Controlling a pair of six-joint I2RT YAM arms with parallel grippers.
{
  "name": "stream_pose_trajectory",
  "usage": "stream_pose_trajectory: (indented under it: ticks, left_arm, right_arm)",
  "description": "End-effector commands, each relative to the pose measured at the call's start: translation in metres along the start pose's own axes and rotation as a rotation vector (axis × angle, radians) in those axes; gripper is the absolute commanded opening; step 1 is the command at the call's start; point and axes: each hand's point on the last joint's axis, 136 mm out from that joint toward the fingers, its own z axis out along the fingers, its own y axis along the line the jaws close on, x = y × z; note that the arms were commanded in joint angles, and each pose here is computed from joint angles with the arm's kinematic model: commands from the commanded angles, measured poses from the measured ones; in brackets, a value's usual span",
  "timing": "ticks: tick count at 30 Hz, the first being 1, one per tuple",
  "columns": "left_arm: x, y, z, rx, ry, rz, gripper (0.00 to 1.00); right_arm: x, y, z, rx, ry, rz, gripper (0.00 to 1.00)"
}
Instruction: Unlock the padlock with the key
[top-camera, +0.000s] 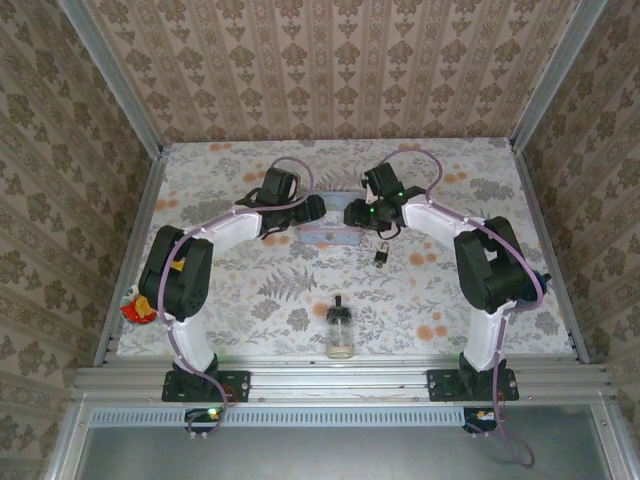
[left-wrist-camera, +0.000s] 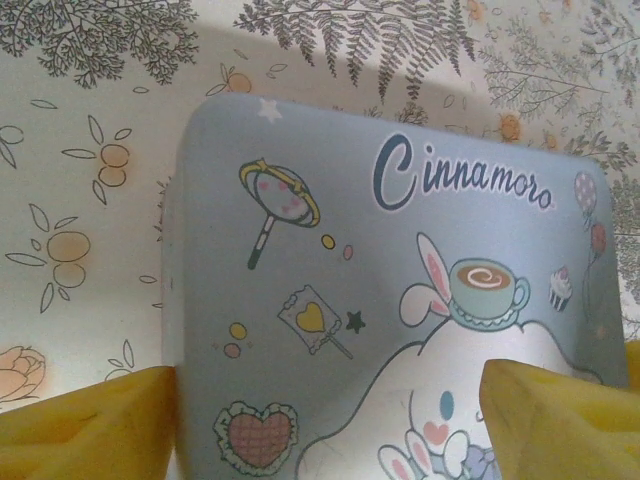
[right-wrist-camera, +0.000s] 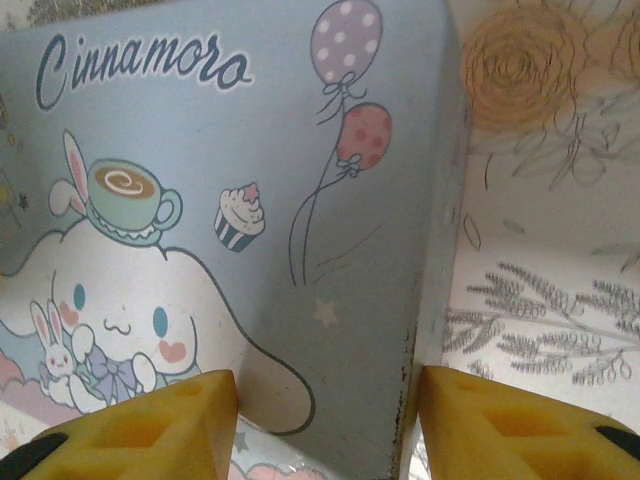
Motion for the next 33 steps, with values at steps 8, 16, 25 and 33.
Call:
stream_pose_trajectory:
  ticks: [8,16,25,33]
  left_arm:
    - [-0.012,0.016,-0.045,-0.037,-0.108,-0.060,0.91]
    - [0.000,0.082,-0.166,-0.322,-0.373,-0.014,1.00]
    - [0.023,0.143,-0.282,-0.593,-0.810,0.156,1.00]
    - [0.033,0.174,-0.268,-0.645,-0.905,0.297,1.00]
  right_arm:
    - [-0.012,-0.022,-0.052,0.182,-0.112,-0.012,0.66]
    - [-0.008,-0.052,-0.128,0.305,-0.294,-0.094,0.77]
    - [0.005,-0.103,-0.185,0.430,-0.489,-0.134,0.98]
    - [0.008,-0.122,-0.194,0.478,-0.731,-0.273,1.00]
